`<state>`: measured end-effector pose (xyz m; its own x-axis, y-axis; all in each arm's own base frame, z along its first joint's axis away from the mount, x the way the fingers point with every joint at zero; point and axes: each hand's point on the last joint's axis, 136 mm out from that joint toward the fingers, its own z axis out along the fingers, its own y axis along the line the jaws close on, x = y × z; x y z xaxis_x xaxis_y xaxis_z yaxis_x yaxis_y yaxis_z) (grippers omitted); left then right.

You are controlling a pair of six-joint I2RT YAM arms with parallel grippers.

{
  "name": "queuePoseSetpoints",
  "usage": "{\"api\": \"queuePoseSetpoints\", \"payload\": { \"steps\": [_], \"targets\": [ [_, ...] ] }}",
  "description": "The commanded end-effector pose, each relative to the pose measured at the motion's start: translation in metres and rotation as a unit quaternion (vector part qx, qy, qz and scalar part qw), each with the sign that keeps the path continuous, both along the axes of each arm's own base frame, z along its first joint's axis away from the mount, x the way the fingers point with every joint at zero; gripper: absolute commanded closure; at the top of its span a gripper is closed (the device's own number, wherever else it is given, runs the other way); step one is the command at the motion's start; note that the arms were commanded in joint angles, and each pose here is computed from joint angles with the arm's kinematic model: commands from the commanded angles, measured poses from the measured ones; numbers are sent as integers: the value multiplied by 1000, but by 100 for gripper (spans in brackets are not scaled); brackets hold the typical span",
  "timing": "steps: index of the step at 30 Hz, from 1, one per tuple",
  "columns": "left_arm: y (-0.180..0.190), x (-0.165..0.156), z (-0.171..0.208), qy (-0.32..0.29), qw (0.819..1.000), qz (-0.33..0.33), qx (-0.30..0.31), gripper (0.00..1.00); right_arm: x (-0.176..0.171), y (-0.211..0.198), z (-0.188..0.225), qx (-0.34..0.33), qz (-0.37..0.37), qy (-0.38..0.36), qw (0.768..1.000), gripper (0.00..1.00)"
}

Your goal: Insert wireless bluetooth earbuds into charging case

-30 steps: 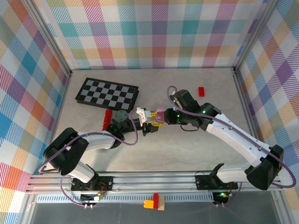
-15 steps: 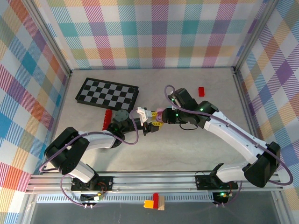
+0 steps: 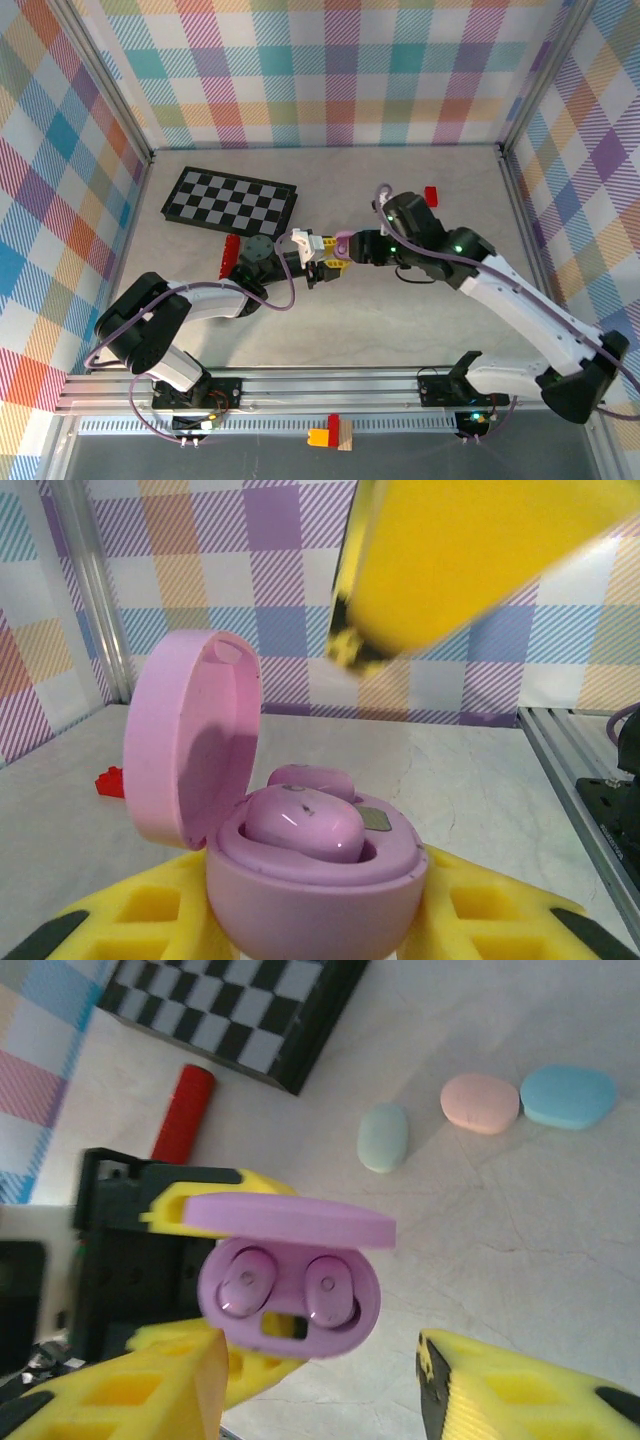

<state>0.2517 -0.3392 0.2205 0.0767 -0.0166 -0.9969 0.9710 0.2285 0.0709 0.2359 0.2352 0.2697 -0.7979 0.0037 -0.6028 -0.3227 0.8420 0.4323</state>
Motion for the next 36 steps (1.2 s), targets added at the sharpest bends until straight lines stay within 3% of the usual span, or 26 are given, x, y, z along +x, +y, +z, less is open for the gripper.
{"api": "queuePoseSetpoints", "payload": {
  "steps": [1, 5, 10, 14, 23, 31, 36],
  "targets": [
    [-4, -3, 16, -26, 999, -8, -23, 63, 5, 0, 25, 22, 1, -51, 998, 46],
    [-3, -3, 14, -31, 999, -8, -22, 63, 18, -1, 39, 17, -14, -66, 998, 48],
    [-2, -7, 15, -37, 999, -13, -24, 63, 36, 4, 31, -16, -30, -34, 999, 65],
    [-2, -7, 15, -37, 999, -11, -17, 63, 43, 14, 24, -25, -18, -21, 999, 71],
    [-1, 2, 24, -33, 999, 11, -27, 63, 34, 20, -4, -36, 6, 25, 999, 73],
    [-3, 7, 32, -32, 999, 17, -39, 63, 26, 12, 2, -19, -6, 21, 1000, 68],
    [-1, 8, 44, -34, 997, 20, -60, 63, 26, 8, 16, 57, -17, 22, 998, 43]
  ]
}}
